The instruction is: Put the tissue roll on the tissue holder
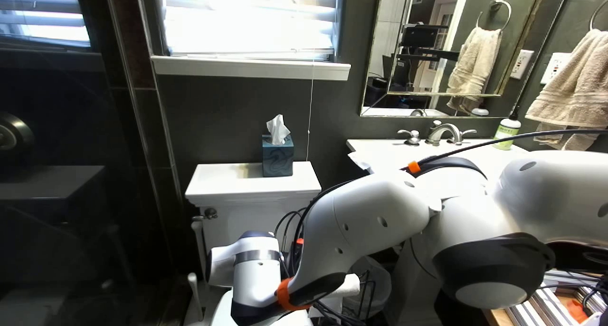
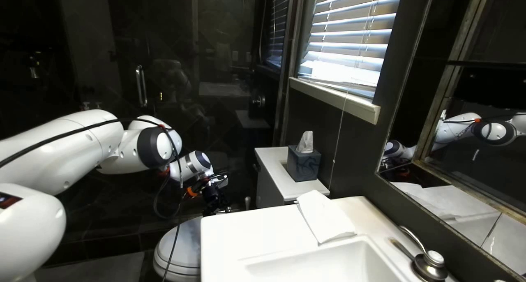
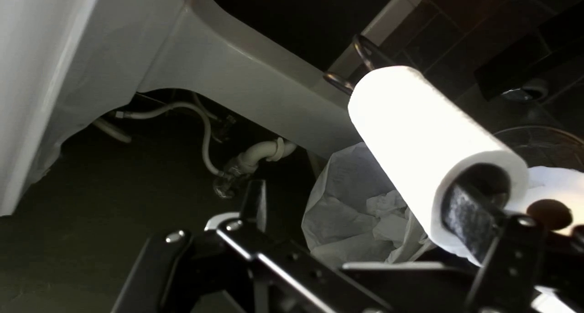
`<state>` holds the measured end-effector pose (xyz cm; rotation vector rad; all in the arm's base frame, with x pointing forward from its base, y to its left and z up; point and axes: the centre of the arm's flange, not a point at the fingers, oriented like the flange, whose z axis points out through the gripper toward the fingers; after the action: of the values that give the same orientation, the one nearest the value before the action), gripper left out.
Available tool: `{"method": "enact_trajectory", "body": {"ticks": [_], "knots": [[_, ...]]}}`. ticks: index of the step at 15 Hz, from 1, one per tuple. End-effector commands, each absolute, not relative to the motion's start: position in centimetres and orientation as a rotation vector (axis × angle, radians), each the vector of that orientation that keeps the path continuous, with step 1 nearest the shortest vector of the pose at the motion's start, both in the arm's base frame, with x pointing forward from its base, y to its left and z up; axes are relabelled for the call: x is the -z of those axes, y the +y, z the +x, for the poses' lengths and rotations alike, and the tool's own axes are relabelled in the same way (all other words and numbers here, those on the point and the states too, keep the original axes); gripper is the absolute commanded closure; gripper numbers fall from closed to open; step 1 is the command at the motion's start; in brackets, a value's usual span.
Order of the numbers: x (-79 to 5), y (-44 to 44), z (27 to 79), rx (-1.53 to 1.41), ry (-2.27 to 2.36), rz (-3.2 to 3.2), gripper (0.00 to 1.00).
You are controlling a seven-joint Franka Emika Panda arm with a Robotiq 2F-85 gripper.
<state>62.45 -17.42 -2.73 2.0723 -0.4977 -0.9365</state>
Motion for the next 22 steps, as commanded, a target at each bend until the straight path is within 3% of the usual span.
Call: {"method": "enact_trajectory", "body": {"ticks": [1,17,22], "knots": [[5.5,-17.1,66.4,0.898,-0.526,2.146,0.00],[5.8,-15.1,68.6,0.768,-0.745,2.350,0.00],[1.4,-16.8,68.8,0.483,-0.624,2.460,0.00]]}}
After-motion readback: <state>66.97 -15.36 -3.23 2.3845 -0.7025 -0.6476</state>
